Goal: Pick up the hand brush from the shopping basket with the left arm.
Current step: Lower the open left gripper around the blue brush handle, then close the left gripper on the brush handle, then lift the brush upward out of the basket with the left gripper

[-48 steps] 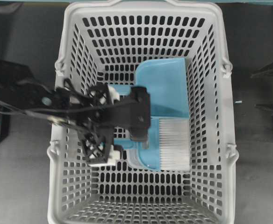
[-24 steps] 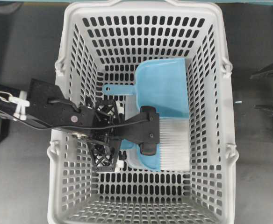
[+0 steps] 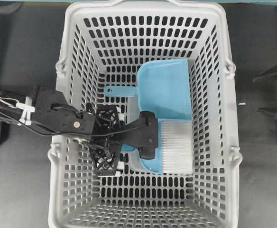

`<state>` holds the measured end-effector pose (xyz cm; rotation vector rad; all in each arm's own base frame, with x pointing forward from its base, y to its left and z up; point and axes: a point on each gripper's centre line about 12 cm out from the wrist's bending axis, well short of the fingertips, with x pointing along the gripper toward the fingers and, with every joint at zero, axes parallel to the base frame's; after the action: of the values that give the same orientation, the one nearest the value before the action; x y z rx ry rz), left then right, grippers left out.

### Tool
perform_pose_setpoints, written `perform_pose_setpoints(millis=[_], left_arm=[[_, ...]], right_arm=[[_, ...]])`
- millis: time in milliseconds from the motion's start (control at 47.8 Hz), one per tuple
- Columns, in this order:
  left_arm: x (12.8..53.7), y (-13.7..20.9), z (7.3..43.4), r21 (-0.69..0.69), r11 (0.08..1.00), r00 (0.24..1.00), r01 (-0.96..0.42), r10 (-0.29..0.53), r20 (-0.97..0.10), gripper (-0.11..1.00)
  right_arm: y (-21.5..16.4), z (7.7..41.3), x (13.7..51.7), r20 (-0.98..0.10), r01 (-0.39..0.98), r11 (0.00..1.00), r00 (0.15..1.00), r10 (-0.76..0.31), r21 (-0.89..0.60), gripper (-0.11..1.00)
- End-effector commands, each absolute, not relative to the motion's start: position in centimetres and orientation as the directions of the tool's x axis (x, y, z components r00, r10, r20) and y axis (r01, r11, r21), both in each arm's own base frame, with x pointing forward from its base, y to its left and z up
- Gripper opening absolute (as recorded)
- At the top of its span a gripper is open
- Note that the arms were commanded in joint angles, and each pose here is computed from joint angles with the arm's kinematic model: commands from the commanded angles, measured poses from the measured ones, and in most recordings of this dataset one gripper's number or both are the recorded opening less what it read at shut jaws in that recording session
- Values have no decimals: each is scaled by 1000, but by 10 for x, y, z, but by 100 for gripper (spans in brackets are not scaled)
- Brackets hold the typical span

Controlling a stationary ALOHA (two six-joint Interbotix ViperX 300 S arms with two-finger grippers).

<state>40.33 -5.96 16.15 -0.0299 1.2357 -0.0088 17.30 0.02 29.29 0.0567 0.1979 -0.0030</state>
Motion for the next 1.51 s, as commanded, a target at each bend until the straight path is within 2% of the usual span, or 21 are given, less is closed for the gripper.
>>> perform_pose_setpoints(millis=[0, 105, 147, 775, 1194, 1361, 1487], left_arm=[[407, -63, 174, -33, 999, 373, -1, -31, -927, 61], [409, -62, 187, -37, 999, 427, 13, -39, -903, 30], [408, -60, 193, -40, 999, 446, 11, -41, -894, 25], [391, -58, 245, -64, 997, 627, 36, -73, -775, 26], [384, -57, 328, 2, 992, 777, 126, -97, -622, 26], [370, -46, 354, 5, 994, 827, 107, -86, -555, 26], [361, -37, 374, 8, 996, 886, 90, -77, -457, 26]], right_arm=[[0, 297, 174, -178, 10, 998, 984, 1, 61, 75], [0, 297, 174, -177, 10, 998, 984, 1, 59, 75], [0, 296, 174, -178, 10, 998, 984, 1, 59, 75], [-1, 290, 174, -192, 23, 995, 981, -3, 101, 75], [-1, 288, 174, -197, 24, 994, 980, -3, 104, 75], [-1, 288, 174, -197, 24, 994, 980, -3, 104, 75], [-1, 289, 174, -194, 24, 994, 981, -3, 104, 75]])
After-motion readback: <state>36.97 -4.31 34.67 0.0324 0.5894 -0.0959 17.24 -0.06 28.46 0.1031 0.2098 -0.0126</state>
